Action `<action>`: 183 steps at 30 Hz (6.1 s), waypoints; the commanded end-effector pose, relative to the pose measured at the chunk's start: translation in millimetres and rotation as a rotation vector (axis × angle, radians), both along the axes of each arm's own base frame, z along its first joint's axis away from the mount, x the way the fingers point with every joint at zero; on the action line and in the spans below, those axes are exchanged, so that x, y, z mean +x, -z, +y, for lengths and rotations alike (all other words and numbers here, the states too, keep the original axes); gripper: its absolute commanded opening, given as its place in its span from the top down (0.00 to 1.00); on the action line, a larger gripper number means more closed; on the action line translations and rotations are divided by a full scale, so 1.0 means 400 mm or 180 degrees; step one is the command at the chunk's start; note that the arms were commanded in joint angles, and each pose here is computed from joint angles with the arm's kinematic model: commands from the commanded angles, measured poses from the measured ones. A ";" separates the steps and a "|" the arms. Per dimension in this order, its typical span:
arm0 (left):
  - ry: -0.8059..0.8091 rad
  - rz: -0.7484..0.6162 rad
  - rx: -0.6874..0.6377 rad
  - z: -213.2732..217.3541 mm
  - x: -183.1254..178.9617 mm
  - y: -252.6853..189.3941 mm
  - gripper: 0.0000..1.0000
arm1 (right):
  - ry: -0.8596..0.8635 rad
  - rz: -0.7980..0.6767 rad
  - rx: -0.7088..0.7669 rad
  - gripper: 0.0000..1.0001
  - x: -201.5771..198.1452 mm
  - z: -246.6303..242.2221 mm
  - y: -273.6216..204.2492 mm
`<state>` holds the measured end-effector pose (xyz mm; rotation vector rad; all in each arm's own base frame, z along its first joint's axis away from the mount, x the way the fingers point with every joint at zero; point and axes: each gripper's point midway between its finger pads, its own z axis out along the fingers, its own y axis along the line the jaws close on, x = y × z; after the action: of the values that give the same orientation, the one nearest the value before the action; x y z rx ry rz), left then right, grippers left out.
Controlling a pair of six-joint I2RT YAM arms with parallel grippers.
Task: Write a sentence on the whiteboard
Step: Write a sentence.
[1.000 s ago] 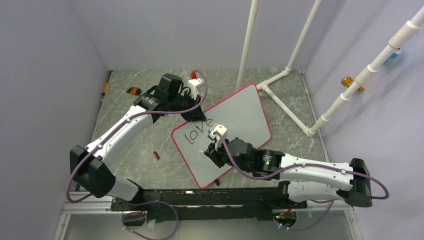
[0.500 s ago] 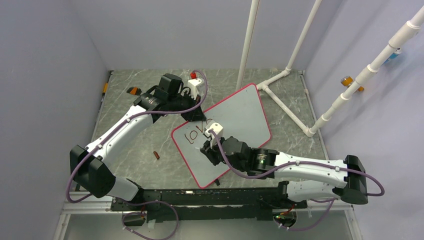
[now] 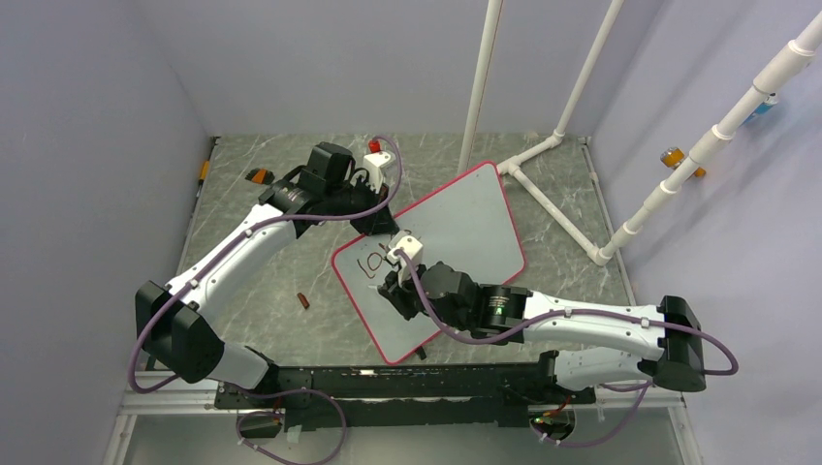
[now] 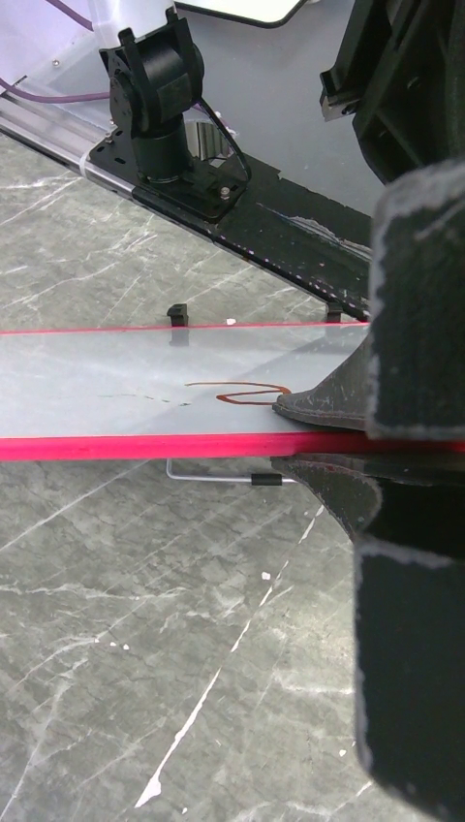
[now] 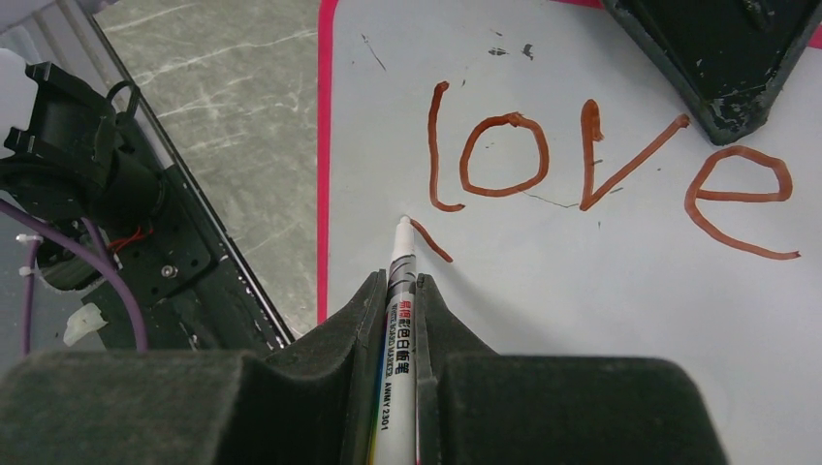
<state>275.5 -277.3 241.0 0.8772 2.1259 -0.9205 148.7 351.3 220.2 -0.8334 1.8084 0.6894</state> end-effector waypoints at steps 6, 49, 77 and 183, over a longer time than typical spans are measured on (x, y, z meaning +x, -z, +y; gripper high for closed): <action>-0.0357 -0.0733 0.0581 0.080 0.117 0.027 1.00 | -0.0033 0.0017 0.0103 1.00 -0.008 0.021 -0.011; -0.0350 -0.0757 0.0554 0.079 0.114 0.017 1.00 | 0.0448 -0.0064 -0.0165 1.00 0.029 -0.050 0.016; -0.0364 -0.0763 0.0577 0.084 0.114 0.019 1.00 | 0.0079 0.0307 -0.0334 1.00 -0.073 -0.050 0.140; -0.0344 -0.0771 0.0499 0.079 0.106 0.004 1.00 | 0.0586 0.0333 -0.0248 1.00 -0.025 -0.088 0.126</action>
<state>276.2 -273.0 239.4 0.8681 2.1257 -0.9097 142.7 323.1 189.7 -0.6601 1.9310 0.5779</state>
